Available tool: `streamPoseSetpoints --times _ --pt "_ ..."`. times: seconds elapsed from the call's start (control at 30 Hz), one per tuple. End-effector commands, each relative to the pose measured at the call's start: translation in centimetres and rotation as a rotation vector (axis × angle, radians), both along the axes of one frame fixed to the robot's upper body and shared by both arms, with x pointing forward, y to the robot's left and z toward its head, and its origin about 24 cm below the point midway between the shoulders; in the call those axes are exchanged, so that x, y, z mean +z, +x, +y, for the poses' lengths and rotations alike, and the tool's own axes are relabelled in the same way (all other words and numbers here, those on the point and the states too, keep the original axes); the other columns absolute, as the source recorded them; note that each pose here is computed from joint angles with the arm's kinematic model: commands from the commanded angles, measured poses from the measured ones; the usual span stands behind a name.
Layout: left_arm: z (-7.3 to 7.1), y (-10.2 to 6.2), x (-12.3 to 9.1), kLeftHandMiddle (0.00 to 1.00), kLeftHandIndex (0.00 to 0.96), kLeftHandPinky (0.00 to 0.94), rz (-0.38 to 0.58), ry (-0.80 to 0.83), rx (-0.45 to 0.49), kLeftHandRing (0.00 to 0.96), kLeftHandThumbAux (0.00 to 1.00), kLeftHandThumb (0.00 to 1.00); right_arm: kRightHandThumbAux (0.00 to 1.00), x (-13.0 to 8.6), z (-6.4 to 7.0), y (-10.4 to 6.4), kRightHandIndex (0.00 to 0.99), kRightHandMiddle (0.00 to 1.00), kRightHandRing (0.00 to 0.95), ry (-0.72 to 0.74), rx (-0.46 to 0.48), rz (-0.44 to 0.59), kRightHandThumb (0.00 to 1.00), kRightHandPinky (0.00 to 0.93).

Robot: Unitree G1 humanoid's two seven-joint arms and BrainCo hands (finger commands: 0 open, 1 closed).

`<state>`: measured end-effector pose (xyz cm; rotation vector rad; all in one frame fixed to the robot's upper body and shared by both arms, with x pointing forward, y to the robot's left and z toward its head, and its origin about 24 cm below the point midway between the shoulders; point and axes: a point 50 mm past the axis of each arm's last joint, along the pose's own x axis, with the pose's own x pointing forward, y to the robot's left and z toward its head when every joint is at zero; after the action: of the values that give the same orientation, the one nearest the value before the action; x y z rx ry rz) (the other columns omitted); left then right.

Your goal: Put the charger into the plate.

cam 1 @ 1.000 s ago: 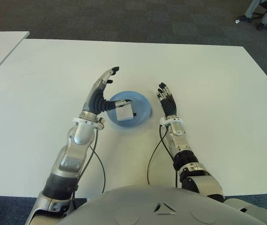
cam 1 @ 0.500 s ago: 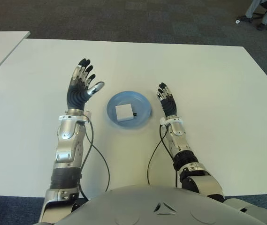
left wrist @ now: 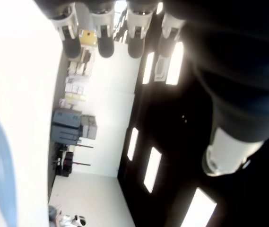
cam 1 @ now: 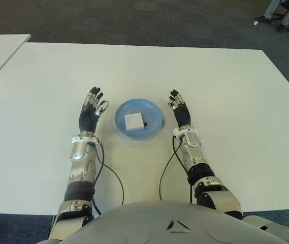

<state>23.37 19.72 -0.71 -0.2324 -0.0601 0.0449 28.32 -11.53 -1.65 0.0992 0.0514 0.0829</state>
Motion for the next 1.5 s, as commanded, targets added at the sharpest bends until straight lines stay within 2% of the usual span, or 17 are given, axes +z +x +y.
streamPoseSetpoints --times 0.03,0.37,0.73,1.07,1.5 --pt "0.2 -0.1 -0.9 0.023 0.0 0.0 0.019 -0.003 -0.014 0.0 0.643 0.0 0.534 -1.3 0.2 -0.9 0.0 0.001 0.0 0.029 -0.008 0.065 0.0 0.0" --pt "0.9 -1.1 -3.4 0.027 0.0 0.0 0.113 0.04 -0.027 0.0 0.602 0.0 0.603 -1.3 0.1 -1.0 0.0 0.0 0.0 0.046 -0.001 0.054 0.0 0.0" --pt "0.1 -1.8 -4.3 0.017 0.0 0.0 0.168 0.228 -0.051 0.0 0.571 0.0 0.623 -1.2 -0.2 -1.2 0.0 0.0 0.0 0.048 0.003 0.042 0.0 0.003" --pt "-1.0 -1.8 -4.5 0.019 0.0 0.0 0.167 0.276 -0.045 0.0 0.561 0.0 0.614 -1.3 -0.9 -1.4 0.0 0.0 0.0 0.031 0.025 0.044 0.0 0.0" --pt "-1.5 -1.3 -3.9 0.025 0.0 0.0 0.122 0.273 -0.062 0.0 0.535 0.0 0.604 -1.3 -1.5 -1.6 0.0 0.0 0.0 0.016 0.047 0.052 0.0 0.0"
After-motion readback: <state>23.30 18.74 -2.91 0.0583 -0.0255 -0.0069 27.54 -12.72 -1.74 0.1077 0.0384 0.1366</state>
